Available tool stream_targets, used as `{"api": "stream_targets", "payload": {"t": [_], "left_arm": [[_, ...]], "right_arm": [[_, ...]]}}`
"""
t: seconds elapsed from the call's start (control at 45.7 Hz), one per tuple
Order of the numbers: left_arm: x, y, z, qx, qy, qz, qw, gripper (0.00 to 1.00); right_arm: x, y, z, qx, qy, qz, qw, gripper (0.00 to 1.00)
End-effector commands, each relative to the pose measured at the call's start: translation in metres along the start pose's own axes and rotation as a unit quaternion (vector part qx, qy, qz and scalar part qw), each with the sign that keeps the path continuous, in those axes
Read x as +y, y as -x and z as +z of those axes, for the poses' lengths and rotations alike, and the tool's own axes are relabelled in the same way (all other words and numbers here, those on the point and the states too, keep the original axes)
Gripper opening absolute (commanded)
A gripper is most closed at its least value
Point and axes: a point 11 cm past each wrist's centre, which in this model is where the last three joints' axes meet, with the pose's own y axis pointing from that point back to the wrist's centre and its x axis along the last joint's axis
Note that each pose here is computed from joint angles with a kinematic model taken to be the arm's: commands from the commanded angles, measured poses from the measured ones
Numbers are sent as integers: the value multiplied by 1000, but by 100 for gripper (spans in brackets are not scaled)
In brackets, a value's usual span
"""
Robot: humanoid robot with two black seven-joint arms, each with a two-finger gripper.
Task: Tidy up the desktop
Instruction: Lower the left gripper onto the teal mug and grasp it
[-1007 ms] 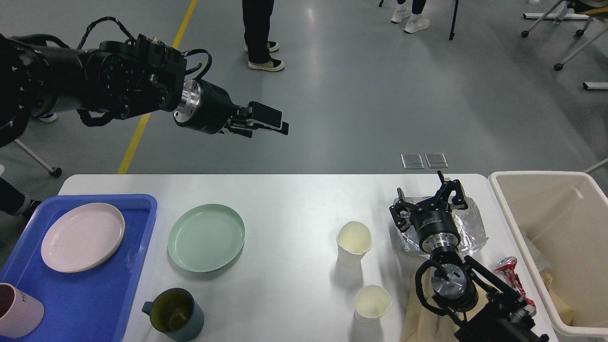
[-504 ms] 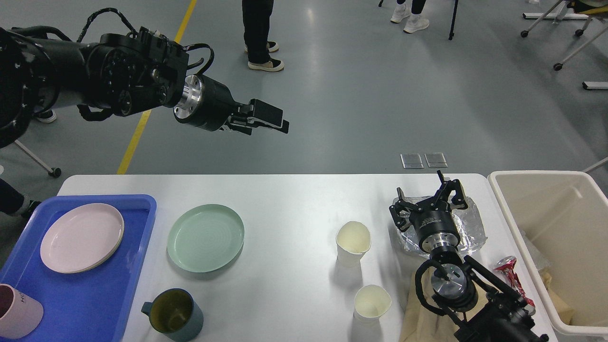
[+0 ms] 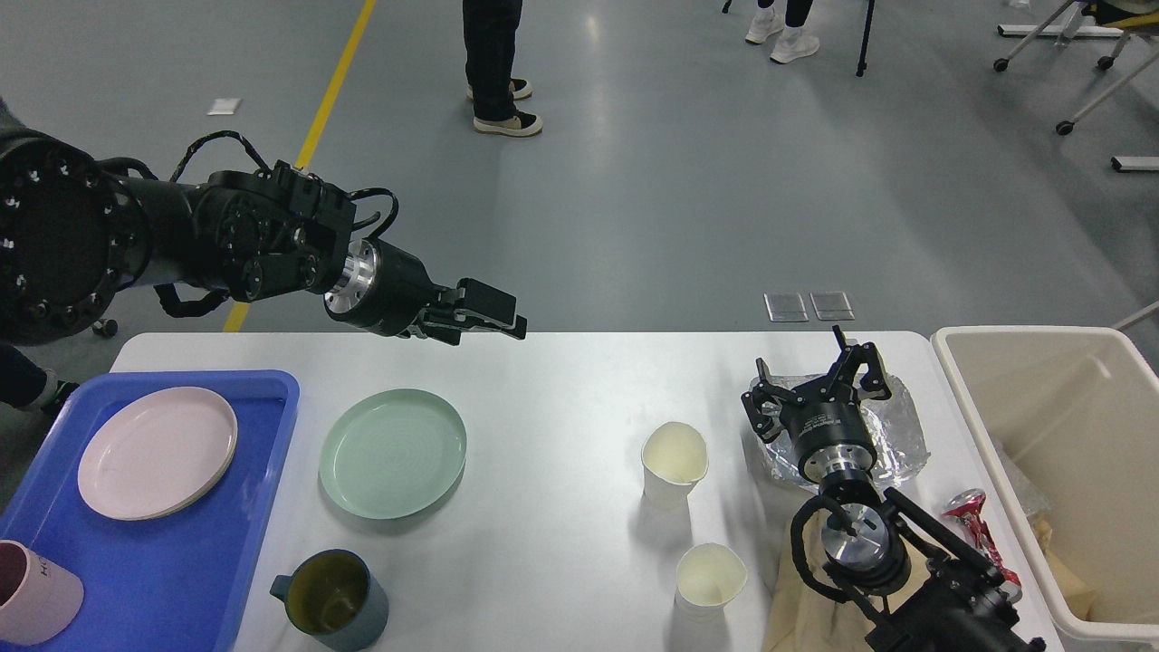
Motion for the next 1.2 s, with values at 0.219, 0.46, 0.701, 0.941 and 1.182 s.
{"api": "stream_targets", "payload": {"t": [0.219,0.46,0.701,0.941,1.182], "left_arm": [[-3,16,0,17,3,-23,1000,97],[-2,66,-3,134,-9,-177,975,97],[5,99,-22,159,-61,-258,951,97],[10,153,-68,88,-181,-250,947,96],[16,160,-74,83,-207,-248,943,96]], "right_arm": [[0,0,0,0,0,0,1000,100],[0,0,0,0,0,0,1000,100],[0,0,0,0,0,0,1000,100],[0,0,-1,1,0,0,1000,100],[0,0,0,0,0,0,1000,100]]}}
